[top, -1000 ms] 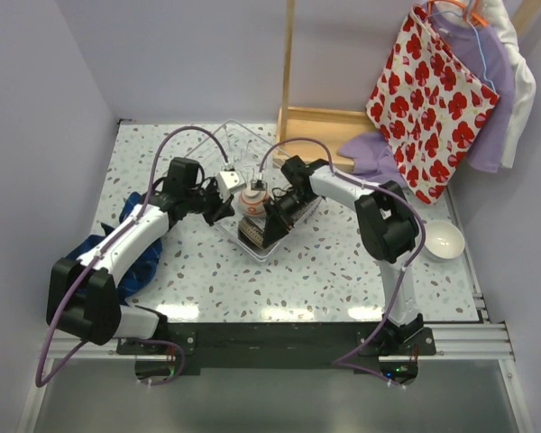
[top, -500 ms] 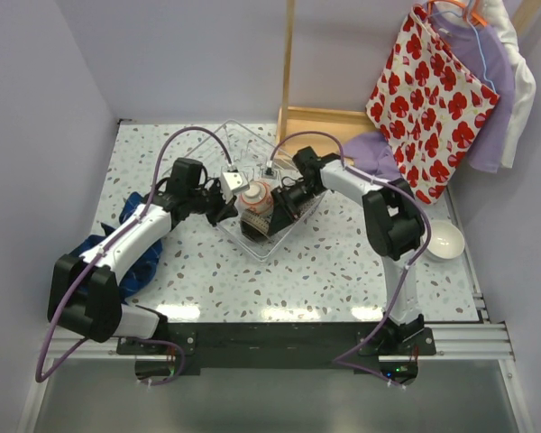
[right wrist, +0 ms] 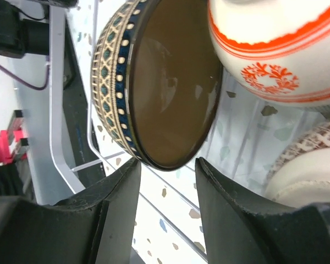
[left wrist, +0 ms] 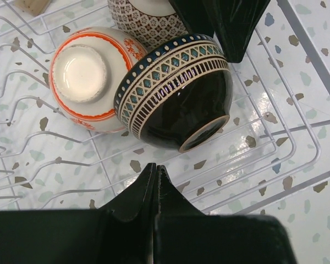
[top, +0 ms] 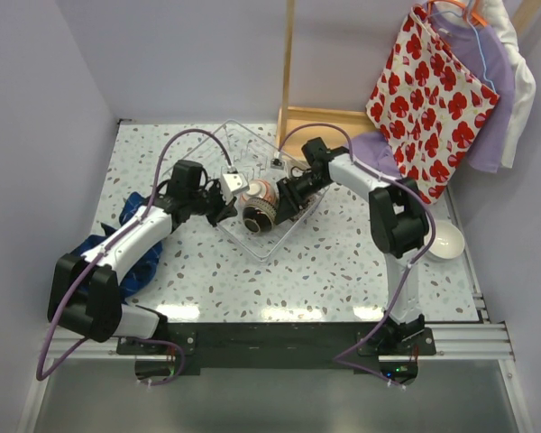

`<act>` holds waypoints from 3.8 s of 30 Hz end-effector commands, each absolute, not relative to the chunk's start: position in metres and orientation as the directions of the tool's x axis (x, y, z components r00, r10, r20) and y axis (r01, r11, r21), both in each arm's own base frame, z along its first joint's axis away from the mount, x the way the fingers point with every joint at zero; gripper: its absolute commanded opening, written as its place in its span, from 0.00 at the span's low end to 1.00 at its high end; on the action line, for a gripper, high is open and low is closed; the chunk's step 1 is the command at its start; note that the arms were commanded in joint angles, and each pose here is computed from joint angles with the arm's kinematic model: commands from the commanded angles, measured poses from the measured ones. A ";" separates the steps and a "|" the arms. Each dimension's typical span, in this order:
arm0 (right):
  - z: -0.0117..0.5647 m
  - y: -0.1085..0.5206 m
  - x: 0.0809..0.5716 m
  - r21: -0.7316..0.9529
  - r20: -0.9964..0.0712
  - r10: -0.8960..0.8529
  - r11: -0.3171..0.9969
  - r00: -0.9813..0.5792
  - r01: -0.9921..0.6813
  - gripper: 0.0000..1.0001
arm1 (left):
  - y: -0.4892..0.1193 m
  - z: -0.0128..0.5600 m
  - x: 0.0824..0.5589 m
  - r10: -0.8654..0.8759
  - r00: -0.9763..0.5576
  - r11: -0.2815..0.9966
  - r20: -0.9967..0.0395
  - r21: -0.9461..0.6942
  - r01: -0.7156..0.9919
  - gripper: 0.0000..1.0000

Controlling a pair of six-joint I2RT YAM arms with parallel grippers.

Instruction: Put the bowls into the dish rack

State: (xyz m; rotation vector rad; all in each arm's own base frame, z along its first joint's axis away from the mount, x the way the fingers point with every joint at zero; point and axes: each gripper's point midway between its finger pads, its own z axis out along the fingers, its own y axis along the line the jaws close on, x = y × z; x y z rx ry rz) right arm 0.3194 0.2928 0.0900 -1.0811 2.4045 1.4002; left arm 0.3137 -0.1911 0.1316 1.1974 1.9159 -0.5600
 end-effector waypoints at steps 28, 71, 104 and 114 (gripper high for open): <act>0.184 0.321 0.276 0.340 -0.781 -0.529 0.083 -0.330 -0.937 0.52 | -0.170 0.144 0.338 0.498 -0.210 0.619 -0.841 0.175 0.765 0.00; 0.200 0.247 0.399 0.016 -0.770 -0.467 0.667 -0.434 -0.745 0.63 | -0.057 0.100 0.370 -0.089 -0.703 0.994 -0.706 -0.109 -0.016 0.59; 0.189 0.253 0.395 0.053 -0.757 -0.474 0.642 -0.450 -0.765 0.63 | 0.016 0.141 0.467 -0.324 -0.565 0.942 -0.759 -0.204 -0.266 0.00; 0.194 0.261 0.402 0.036 -0.764 -0.481 0.634 -0.430 -0.773 0.63 | 0.040 0.149 0.486 -0.353 -0.501 0.923 -0.790 -0.207 -0.324 0.00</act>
